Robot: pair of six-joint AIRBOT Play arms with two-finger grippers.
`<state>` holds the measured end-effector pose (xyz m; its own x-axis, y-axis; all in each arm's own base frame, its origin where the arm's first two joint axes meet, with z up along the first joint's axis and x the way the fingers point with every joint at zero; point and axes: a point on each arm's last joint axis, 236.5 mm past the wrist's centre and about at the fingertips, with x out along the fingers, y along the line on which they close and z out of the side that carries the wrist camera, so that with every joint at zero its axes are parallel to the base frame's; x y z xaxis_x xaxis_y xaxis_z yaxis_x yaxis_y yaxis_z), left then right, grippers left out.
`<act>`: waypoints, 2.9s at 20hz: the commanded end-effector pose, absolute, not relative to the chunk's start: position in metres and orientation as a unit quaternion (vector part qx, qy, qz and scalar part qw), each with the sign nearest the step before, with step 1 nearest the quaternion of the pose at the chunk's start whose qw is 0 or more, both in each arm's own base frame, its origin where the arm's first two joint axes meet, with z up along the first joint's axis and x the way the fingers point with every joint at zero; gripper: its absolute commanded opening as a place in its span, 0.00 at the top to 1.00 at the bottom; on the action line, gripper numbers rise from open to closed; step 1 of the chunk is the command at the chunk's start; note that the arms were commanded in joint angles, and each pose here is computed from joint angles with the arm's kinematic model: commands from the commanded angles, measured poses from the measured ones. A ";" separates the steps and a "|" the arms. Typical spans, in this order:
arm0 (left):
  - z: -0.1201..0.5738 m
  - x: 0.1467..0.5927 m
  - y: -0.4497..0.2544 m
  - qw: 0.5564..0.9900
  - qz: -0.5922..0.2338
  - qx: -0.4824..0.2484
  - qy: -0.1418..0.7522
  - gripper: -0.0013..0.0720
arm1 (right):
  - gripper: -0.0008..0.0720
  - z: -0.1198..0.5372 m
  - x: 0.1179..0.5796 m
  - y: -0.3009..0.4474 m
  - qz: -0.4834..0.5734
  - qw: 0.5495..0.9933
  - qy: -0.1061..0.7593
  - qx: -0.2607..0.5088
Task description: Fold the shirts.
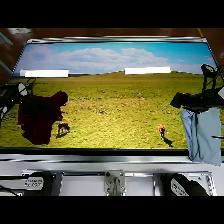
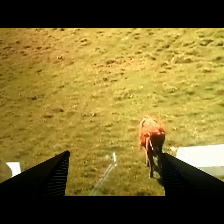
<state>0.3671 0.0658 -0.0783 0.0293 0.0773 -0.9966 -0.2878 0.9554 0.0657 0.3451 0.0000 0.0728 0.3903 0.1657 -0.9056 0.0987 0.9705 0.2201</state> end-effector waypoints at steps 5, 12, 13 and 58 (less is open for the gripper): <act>-0.115 0.365 0.067 0.686 0.142 -0.097 0.707 0.93 | 0.05 0.077 0.350 0.011 0.036 0.829 0.541 0.139; 0.051 0.411 -0.074 0.840 -0.067 -0.059 0.535 0.93 | 0.05 0.076 0.344 0.012 0.046 0.823 0.551 0.129; 0.092 0.403 -0.116 0.862 -0.120 -0.067 0.488 0.93 | 0.05 0.077 0.343 0.013 0.046 0.822 0.552 0.129; -0.120 0.226 -0.293 0.618 -0.222 -0.213 0.723 0.32 | 0.05 -0.093 0.196 0.108 0.192 0.563 0.758 0.266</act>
<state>0.2265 -0.2863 -0.1120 -0.1484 -0.5781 -0.8024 -0.0272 0.8134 -0.5810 0.1925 0.1028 -0.0907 -0.2319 0.5966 -0.7683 0.1690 0.8026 0.5722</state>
